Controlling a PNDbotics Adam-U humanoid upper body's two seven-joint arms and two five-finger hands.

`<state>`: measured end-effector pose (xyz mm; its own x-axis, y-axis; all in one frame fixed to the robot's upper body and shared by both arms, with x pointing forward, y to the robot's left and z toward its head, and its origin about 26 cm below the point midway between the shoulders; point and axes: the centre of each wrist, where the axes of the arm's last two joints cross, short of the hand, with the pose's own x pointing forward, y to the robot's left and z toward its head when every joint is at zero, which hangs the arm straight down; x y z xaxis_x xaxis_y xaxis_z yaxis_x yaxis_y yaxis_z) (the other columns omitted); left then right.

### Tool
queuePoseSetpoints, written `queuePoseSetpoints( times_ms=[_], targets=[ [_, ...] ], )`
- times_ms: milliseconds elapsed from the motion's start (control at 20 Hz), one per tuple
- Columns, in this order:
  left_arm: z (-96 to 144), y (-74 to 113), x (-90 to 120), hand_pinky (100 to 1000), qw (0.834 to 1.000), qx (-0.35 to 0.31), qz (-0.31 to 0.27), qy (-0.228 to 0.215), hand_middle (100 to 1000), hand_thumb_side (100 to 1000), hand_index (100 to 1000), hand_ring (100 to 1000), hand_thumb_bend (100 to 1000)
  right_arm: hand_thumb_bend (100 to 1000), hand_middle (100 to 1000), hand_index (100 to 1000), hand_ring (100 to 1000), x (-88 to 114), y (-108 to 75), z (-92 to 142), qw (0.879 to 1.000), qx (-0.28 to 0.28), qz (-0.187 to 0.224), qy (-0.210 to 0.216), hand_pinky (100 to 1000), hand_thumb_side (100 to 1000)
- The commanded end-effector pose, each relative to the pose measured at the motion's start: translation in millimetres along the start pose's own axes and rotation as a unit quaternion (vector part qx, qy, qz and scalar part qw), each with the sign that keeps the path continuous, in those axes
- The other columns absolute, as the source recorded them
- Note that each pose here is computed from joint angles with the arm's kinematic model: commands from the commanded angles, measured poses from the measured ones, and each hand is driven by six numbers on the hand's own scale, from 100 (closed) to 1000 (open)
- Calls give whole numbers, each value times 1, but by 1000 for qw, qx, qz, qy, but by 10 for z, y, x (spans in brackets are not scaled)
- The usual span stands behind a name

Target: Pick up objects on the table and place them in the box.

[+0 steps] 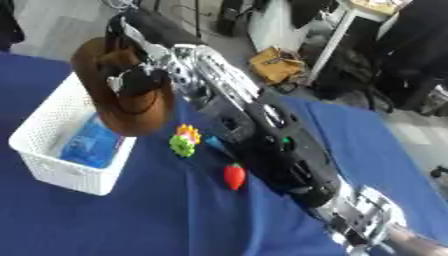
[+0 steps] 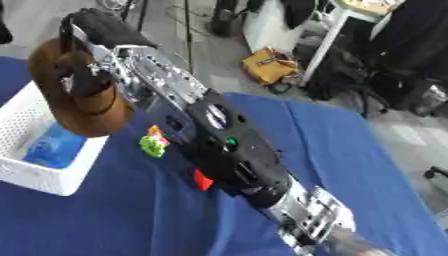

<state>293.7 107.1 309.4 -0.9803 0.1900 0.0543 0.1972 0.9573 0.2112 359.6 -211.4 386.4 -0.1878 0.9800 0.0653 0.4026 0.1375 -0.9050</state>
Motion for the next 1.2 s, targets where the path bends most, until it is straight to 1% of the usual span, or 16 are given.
queuePoseSetpoints(
  times_ms=[50, 300, 700, 850, 1050, 1100, 1150, 1200],
  targets=[
    [-84, 21, 51, 1000, 1000, 1, -5, -15, 774, 1000, 767, 837, 100, 100, 495, 600, 507, -109, -183, -22, 999, -33, -1, 6, 252, 167],
    [-127, 68, 55, 1000, 1000, -2, -18, -19, 774, 1000, 767, 837, 100, 100, 487, 597, 493, -215, -267, -24, 998, -68, -6, 2, 284, 168],
    [-129, 209, 43, 1000, 999, 4, -51, -9, 774, 1000, 766, 837, 100, 100, 481, 600, 484, -310, -331, -24, 992, -124, -18, -21, 278, 162],
    [-140, 222, 45, 1000, 998, 5, -55, -10, 773, 1000, 766, 836, 100, 100, 475, 587, 479, -330, -347, -26, 989, -141, -21, -32, 277, 145],
    [-172, 219, 52, 1000, 998, 7, -58, -15, 773, 998, 767, 835, 100, 100, 472, 582, 476, -401, -353, -40, 985, -163, -23, -45, 279, 144],
    [-175, 221, 53, 1000, 998, 7, -59, -15, 772, 1000, 766, 834, 100, 143, 473, 582, 477, -417, -348, -46, 985, -165, -24, -47, 281, 100],
    [-183, 223, 54, 1000, 998, 8, -60, -16, 772, 997, 766, 834, 100, 100, 474, 581, 477, -444, -350, -52, 985, -167, -22, -48, 281, 144],
    [-190, 224, 56, 1000, 998, 8, -60, -17, 772, 997, 766, 834, 100, 100, 471, 578, 474, -468, -350, -58, 984, -168, -20, -48, 276, 139]
  ],
)
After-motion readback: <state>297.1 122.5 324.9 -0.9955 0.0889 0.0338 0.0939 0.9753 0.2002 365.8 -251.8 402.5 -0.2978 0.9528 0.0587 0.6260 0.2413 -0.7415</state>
